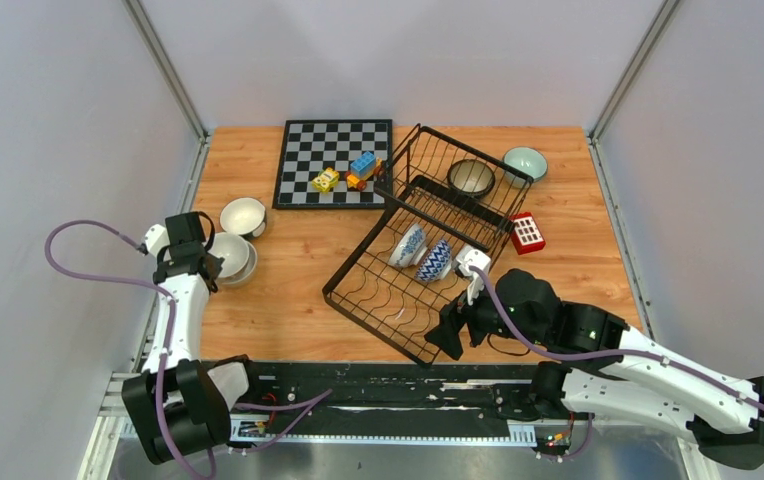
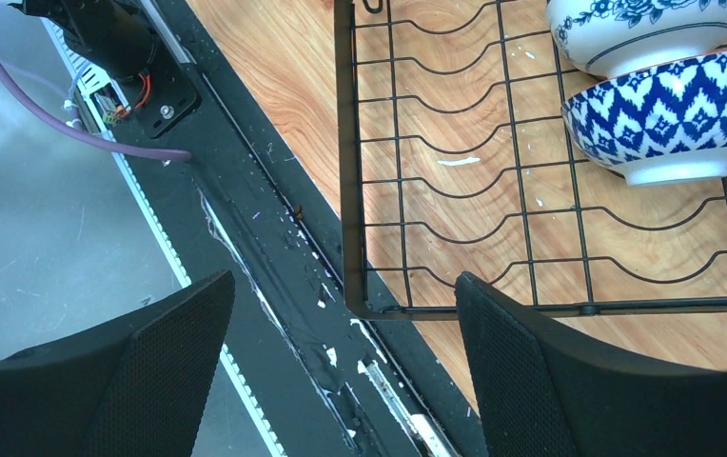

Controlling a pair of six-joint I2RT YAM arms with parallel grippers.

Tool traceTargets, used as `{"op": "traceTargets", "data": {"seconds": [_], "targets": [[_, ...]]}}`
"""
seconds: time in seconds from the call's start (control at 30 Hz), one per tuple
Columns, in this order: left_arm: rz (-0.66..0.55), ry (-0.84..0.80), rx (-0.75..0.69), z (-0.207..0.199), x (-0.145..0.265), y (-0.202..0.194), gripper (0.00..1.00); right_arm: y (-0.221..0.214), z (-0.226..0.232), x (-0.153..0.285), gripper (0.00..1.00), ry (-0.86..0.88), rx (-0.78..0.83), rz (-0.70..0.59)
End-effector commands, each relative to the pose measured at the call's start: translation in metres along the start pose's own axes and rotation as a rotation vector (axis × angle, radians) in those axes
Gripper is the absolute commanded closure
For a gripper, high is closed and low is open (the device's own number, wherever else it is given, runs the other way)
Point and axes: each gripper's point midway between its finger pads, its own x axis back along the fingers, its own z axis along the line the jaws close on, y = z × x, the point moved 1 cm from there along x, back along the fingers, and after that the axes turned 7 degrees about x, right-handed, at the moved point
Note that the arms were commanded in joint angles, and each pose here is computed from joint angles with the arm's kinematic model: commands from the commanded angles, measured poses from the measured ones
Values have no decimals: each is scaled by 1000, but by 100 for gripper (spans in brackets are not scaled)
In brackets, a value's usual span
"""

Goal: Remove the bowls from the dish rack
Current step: Place the bowl with the bowl.

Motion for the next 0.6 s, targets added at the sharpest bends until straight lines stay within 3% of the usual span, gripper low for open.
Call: {"op": "traceTargets", "data": {"seconds": [0.0, 0.43, 0.57], "targets": [[-47, -70, 66, -20, -4, 15, 100, -1, -1, -1, 11, -10, -19, -3], [13, -67, 49, -25, -17, 4, 100, 0, -3, -1, 11, -24, -28, -1], [18, -64, 38, -24, -18, 2, 92, -1, -4, -1, 11, -27, -30, 0]]}}
